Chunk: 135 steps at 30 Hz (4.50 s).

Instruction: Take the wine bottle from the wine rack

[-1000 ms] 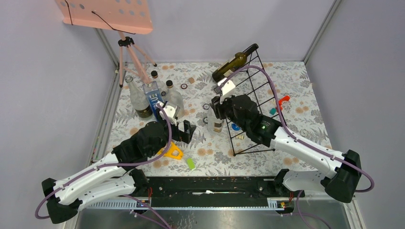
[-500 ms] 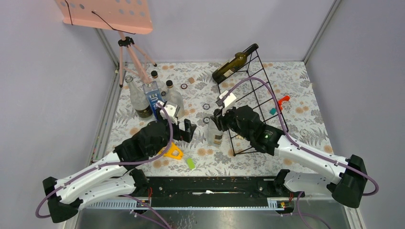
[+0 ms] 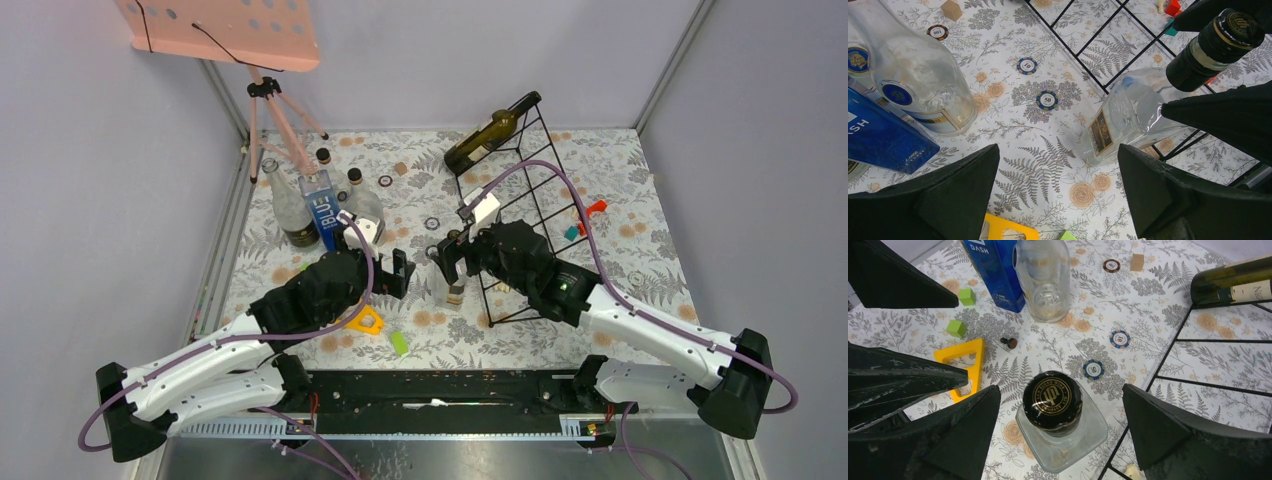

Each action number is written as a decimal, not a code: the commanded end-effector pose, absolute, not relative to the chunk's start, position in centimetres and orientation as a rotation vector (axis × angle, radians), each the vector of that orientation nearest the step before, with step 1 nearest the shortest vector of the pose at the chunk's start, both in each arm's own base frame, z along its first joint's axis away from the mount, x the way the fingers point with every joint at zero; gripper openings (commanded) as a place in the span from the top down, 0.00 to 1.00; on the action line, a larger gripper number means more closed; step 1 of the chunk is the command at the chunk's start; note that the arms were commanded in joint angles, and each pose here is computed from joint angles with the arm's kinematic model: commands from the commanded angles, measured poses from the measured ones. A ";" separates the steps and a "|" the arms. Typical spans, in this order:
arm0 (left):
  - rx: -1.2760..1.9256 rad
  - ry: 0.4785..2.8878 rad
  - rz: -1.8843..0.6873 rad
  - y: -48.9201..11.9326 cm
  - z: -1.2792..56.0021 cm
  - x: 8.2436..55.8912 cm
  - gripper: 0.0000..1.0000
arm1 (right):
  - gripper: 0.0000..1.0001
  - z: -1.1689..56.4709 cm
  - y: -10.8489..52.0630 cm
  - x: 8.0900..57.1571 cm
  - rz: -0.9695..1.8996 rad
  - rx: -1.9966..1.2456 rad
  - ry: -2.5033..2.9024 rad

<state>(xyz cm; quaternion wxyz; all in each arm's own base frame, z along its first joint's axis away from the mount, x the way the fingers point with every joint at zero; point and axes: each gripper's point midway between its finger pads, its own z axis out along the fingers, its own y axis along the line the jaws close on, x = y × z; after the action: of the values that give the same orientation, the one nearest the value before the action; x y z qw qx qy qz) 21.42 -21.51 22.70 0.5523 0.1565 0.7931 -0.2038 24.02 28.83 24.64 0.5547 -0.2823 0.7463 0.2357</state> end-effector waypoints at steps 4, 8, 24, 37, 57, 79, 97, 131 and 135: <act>0.296 1.797 -0.529 -21.9 25.4 22.1 0.01 | 0.00 26.5 27.3 23.3 0.543 -0.613 1.802; 0.307 1.800 -0.522 -21.9 25.2 22.0 0.01 | 0.00 27.2 26.6 23.1 0.546 -0.593 1.801; 0.339 1.747 -0.546 -22.5 27.3 22.3 0.01 | 0.00 32.7 25.2 22.0 0.698 -0.520 1.852; 0.424 1.646 -0.636 -24.4 29.3 24.6 0.01 | 0.00 36.0 21.8 21.8 0.844 -0.314 1.896; 0.549 1.503 -0.874 -29.2 30.1 21.6 0.01 | 0.01 32.2 16.6 23.8 0.529 -0.148 1.977; 0.397 1.674 -0.613 -34.0 26.5 26.2 0.35 | 0.00 30.3 16.6 22.5 0.563 -0.179 2.011; 0.318 1.711 -0.375 -27.9 26.5 29.0 1.00 | 0.00 29.2 16.8 22.6 0.546 -0.209 2.035; 0.118 1.708 -0.240 -19.0 28.0 34.3 0.01 | 0.00 29.0 17.2 23.4 0.533 -0.195 2.053; 0.108 1.703 -0.299 -18.8 29.0 32.9 0.01 | 0.00 29.8 17.0 23.8 0.517 -0.175 2.040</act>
<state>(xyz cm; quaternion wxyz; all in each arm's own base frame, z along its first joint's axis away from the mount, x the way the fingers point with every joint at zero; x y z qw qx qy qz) 33.91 -18.82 24.43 0.6210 0.0714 0.7762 -0.0825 22.71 17.43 27.01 0.4574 -0.0882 0.8577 0.2176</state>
